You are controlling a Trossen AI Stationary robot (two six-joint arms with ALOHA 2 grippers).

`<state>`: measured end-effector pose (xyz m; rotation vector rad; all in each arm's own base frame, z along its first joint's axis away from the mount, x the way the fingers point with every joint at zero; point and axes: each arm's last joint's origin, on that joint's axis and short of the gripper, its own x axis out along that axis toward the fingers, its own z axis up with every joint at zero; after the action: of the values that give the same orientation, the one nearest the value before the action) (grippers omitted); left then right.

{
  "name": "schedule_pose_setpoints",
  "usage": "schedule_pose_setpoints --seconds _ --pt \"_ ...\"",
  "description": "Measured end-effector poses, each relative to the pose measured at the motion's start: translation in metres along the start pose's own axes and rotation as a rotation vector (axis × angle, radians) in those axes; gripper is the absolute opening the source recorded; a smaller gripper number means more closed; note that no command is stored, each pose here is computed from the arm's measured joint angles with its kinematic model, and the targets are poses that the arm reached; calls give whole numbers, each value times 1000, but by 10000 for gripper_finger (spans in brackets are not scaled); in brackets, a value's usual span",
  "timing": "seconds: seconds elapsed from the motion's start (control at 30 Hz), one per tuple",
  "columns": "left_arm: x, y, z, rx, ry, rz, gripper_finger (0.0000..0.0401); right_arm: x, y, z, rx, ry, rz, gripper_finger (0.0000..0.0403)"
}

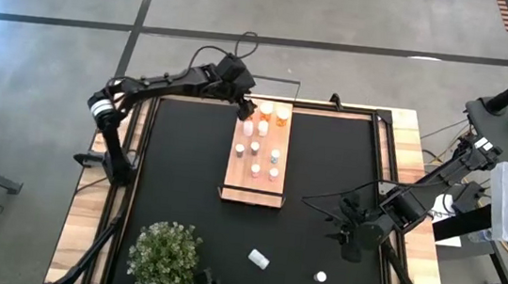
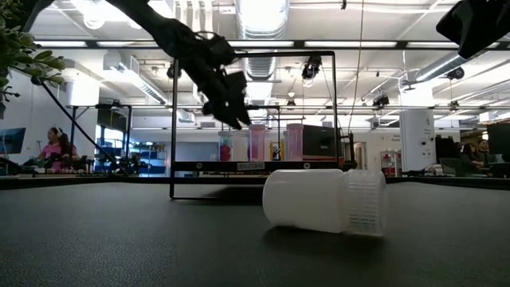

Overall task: Pick and place medicine bottles onto shelf by color
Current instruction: Put the pink pill bottle on the shelf aligned with the other pink pill bottle

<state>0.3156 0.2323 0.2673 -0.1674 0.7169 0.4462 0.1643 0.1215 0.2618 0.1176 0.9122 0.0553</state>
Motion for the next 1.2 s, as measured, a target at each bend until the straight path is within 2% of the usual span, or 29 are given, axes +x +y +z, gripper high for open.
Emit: schedule_pose_setpoints --seconds 0.17,0.37,0.77,0.97,1.03,1.2 --pt "-31 -8 14 18 -83 -2 272 0 0 0 0 0 0 203" --pt "-70 -31 28 62 -188 -33 271 0 0 0 0 0 -1 203" --pt "-130 -95 38 173 -344 -181 271 0 0 0 0 0 -1 203" --pt "-142 -132 35 231 -367 -260 271 0 0 0 0 1 0 203" --pt "-144 -142 34 218 -370 -281 271 0 0 0 0 0 -1 203" --pt "-142 -165 42 81 -456 -364 271 0 0 0 0 0 -1 203"
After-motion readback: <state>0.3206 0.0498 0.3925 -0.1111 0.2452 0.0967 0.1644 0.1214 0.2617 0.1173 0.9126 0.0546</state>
